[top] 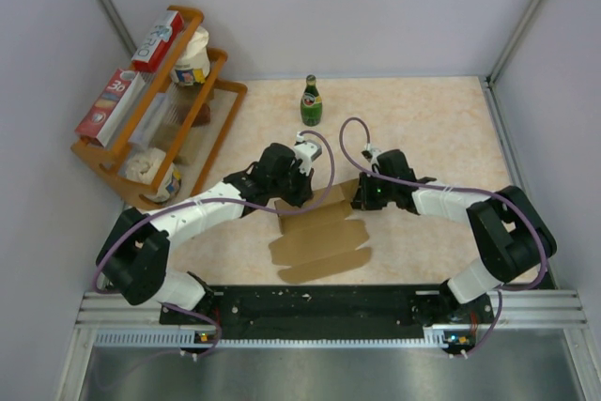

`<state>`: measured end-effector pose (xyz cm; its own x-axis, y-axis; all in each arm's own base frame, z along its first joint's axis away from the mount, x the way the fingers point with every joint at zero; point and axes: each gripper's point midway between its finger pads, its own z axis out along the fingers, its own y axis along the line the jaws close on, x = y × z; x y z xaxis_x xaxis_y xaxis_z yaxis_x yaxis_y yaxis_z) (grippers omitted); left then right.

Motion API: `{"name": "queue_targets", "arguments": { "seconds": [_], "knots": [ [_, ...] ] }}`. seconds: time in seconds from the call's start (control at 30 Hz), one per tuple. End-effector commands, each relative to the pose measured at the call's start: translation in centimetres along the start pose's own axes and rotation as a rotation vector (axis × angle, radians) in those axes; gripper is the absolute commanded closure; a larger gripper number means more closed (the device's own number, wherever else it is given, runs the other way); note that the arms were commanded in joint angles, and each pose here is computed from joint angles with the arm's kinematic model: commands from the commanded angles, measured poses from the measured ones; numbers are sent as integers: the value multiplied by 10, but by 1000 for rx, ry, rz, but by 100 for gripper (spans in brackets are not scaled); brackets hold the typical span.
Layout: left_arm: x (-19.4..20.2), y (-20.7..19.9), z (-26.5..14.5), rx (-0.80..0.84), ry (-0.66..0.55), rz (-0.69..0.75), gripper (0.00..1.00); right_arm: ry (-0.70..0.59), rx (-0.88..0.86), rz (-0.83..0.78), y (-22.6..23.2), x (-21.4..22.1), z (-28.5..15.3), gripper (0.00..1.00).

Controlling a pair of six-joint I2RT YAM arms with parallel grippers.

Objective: Fold the paper box

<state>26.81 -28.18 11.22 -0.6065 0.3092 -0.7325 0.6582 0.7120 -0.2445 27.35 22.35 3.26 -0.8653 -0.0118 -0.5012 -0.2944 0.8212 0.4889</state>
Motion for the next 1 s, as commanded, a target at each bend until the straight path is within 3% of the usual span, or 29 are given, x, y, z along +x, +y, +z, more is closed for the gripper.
{"name": "queue_targets", "arguments": {
  "seconds": [0.0, 0.53, 0.97],
  "knots": [
    [10, -1, 6, 9, 19, -9, 100, -43, -92, -17, 18, -14, -2, 100],
    [14, 0, 5, 4, 26, -10, 100, 23, -217, -3, 31, -2, 15, 100],
    [15, 0, 4, 3, 26, -9, 100, 75, -144, 0, 11, 12, 25, 100]
  ]
}}
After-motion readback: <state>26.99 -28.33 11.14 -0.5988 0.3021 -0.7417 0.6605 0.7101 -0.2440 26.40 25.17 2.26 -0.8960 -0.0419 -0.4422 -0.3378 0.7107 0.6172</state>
